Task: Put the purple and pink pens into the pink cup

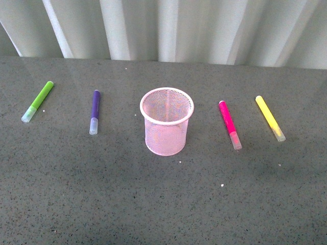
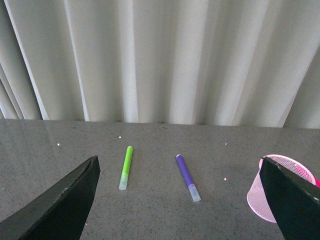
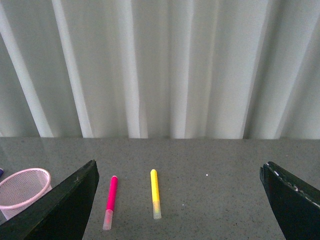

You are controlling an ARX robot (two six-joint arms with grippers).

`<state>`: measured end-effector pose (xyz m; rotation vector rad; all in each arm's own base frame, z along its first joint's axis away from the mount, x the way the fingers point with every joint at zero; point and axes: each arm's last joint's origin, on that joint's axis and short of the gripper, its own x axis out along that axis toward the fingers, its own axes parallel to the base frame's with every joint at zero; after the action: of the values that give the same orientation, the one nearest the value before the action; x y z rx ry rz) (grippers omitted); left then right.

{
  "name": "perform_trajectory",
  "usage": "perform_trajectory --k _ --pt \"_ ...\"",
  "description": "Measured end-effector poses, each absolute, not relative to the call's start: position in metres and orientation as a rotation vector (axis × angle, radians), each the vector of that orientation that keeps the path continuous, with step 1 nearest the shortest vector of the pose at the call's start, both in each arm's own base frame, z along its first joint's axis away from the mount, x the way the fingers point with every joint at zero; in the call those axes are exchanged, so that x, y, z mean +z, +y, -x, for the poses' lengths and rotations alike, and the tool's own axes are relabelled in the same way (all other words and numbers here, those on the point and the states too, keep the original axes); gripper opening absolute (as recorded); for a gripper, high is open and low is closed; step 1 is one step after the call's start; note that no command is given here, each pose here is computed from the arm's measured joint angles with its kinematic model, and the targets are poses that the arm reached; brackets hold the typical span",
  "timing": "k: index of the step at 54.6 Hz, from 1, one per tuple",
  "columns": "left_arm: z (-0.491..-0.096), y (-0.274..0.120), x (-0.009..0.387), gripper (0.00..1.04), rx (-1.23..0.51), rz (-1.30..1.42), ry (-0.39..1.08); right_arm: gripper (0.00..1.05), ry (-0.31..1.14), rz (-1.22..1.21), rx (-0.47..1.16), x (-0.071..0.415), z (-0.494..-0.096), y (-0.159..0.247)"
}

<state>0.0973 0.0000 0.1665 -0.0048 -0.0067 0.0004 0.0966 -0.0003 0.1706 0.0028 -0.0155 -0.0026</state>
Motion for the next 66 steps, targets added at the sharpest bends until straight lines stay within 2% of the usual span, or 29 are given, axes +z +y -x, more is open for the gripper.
perform_trajectory --k 30,33,37,40,46,51,58,62,66 --pt "-0.097 0.000 0.166 0.98 0.000 0.005 -0.007 0.98 -0.015 -0.003 -0.003 0.171 -0.097 0.000" --pt "-0.098 0.000 0.166 0.98 0.064 0.048 0.100 0.98 -0.015 -0.003 -0.003 0.171 -0.097 0.000" --pt "-0.101 0.005 0.174 0.98 0.203 0.092 0.320 0.98 -0.015 -0.003 -0.003 0.171 -0.097 0.000" --pt "-0.110 0.011 0.187 0.98 0.242 0.103 0.360 0.98 -0.015 -0.003 -0.001 0.171 -0.097 0.000" --pt "-0.162 0.026 0.261 0.98 0.224 0.039 0.206 0.98 -0.015 -0.003 -0.002 0.171 -0.097 0.000" --pt "-0.203 0.024 0.294 0.98 0.171 -0.014 0.171 0.98 -0.015 -0.003 -0.003 0.171 -0.097 0.000" --pt "-0.296 0.007 0.303 0.98 0.060 -0.040 0.337 0.98 -0.015 -0.003 -0.002 0.171 -0.097 0.000" --pt "-0.352 -0.013 0.282 0.98 0.001 -0.049 0.509 0.98 -0.015 -0.003 -0.003 0.171 -0.097 0.000" --pt "-0.392 -0.028 0.257 0.98 -0.010 -0.066 0.662 0.98 -0.015 -0.003 -0.003 0.171 -0.097 0.000"
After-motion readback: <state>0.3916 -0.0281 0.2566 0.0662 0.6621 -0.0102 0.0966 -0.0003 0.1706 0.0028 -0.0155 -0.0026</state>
